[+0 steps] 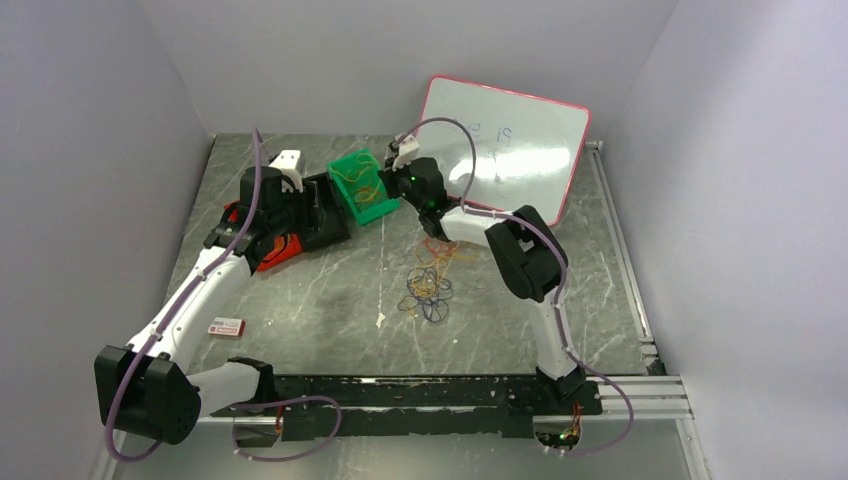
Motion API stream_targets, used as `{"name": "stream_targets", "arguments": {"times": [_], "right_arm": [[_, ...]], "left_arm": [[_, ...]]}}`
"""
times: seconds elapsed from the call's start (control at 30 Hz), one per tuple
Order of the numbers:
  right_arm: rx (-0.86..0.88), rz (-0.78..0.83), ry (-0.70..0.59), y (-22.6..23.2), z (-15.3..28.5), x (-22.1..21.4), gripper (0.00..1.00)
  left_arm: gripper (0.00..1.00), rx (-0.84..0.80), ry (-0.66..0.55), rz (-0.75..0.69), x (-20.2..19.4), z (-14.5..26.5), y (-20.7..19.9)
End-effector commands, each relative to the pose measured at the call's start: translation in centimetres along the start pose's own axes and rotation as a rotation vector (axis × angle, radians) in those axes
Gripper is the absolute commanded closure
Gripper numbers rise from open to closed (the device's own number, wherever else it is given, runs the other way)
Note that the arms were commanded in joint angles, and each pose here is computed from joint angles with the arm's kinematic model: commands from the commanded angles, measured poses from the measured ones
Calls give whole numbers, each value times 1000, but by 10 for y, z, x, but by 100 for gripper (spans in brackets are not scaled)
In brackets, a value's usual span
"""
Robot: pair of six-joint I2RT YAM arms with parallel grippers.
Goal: Untangle the cables
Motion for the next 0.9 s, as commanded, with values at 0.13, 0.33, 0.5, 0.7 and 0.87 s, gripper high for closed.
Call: {"name": "stream_targets", "arguments": {"times": [0.13, 0.33, 0.5, 0.7, 0.87], "right_arm": [[31, 300, 38, -6, -42, -14, 100], [75, 455, -8, -3, -61, -12, 100], [131, 527, 10, 6, -68, -16, 100], [158, 638, 102, 17, -73, -37, 100], [173, 684, 157, 21, -81, -50, 100]], "left_arm": [[38, 9, 2, -11, 0, 0, 3], [38, 11, 5, -13, 0, -1, 4], [38, 21, 5, -16, 0, -1, 5], [38, 19, 8, -17, -1, -2, 5], [38, 21, 8, -19, -1, -1, 6]]}}
Point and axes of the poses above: each gripper's point midway between its finger pads, its own z axis back along the fingers, its own y axis along the line the jaws close on, x = y × z, the point moved 3 cm from there along z, back along the fingers, and after that the axes turned 4 degrees about z, right-handed, at the moved point
